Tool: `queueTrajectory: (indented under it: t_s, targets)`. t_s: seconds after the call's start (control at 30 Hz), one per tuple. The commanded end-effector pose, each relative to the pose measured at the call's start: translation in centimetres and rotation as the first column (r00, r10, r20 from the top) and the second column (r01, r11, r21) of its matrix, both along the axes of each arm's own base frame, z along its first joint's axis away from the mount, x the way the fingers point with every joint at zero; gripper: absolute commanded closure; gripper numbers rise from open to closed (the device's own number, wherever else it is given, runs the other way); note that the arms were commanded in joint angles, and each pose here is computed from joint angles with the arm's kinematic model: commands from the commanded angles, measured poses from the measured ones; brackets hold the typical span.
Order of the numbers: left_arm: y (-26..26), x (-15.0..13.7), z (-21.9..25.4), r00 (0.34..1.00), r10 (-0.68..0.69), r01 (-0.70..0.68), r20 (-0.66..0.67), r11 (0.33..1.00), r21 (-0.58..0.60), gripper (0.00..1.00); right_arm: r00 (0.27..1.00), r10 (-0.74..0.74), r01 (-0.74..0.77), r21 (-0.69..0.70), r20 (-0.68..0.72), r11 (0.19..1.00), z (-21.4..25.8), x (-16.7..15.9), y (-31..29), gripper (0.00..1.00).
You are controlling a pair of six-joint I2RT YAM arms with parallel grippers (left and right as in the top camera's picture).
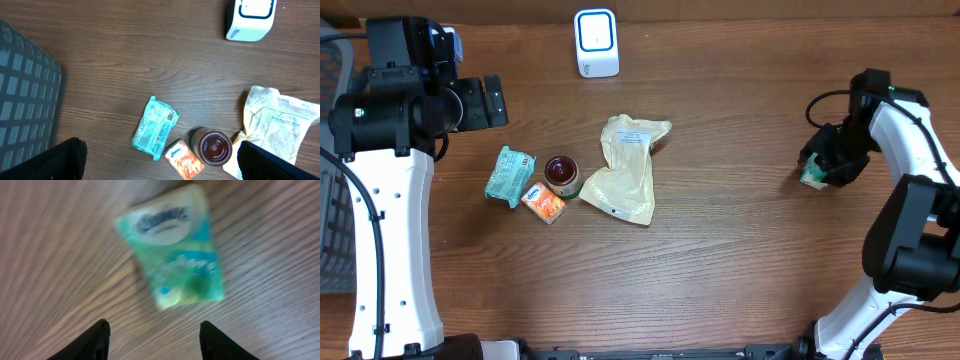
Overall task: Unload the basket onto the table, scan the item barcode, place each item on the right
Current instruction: 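Carry the pack right and drop it on the table's right side, then reach the right gripper to the clear plastic bag and grasp it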
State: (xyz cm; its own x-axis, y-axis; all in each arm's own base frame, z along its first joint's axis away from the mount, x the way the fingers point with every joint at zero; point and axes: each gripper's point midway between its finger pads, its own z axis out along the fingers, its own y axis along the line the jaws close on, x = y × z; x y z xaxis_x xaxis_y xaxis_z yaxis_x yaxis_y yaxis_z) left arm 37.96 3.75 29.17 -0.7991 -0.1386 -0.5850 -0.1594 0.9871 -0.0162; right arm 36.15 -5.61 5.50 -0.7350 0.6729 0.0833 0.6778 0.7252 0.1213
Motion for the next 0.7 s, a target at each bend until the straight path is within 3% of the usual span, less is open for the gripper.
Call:
queueTrajectory:
  t_s: [0.0,0.17,0.23,0.27,0.4,0.67]
  targets:
    - [-0.2,0.0,1.2,0.999,-0.020,0.019,0.033,1.000,0.016,0.00,0.976,0.123,-0.150,0.148,0.178,0.977,4.1,3.5,2.8,0.45]
    - [-0.2,0.0,1.2,0.999,-0.020,0.019,0.033,1.000,0.016,0.01,0.878,0.250,-0.416,0.393,0.408,0.820,8.4,5.0,10.7,0.41]
    - [-0.2,0.0,1.2,0.999,-0.020,0.019,0.034,1.000,0.016,0.00,0.859,0.301,-0.465,0.383,0.414,0.798,8.0,4.8,12.8,0.34]
    - [-0.2,0.0,1.2,0.999,-0.020,0.019,0.033,1.000,0.016,0.01,0.850,0.331,-0.487,0.371,0.411,0.790,7.6,4.6,13.8,0.24]
    - [-0.2,0.0,1.2,0.999,-0.020,0.019,0.034,1.000,0.016,0.00,0.804,0.435,-0.574,0.337,0.406,0.746,5.6,4.1,18.3,0.11]
    - [-0.2,0.0,1.2,0.999,-0.020,0.019,0.033,1.000,0.016,0.00,0.742,0.537,-0.666,0.352,0.401,0.658,0.6,3.2,26.8,0.02]
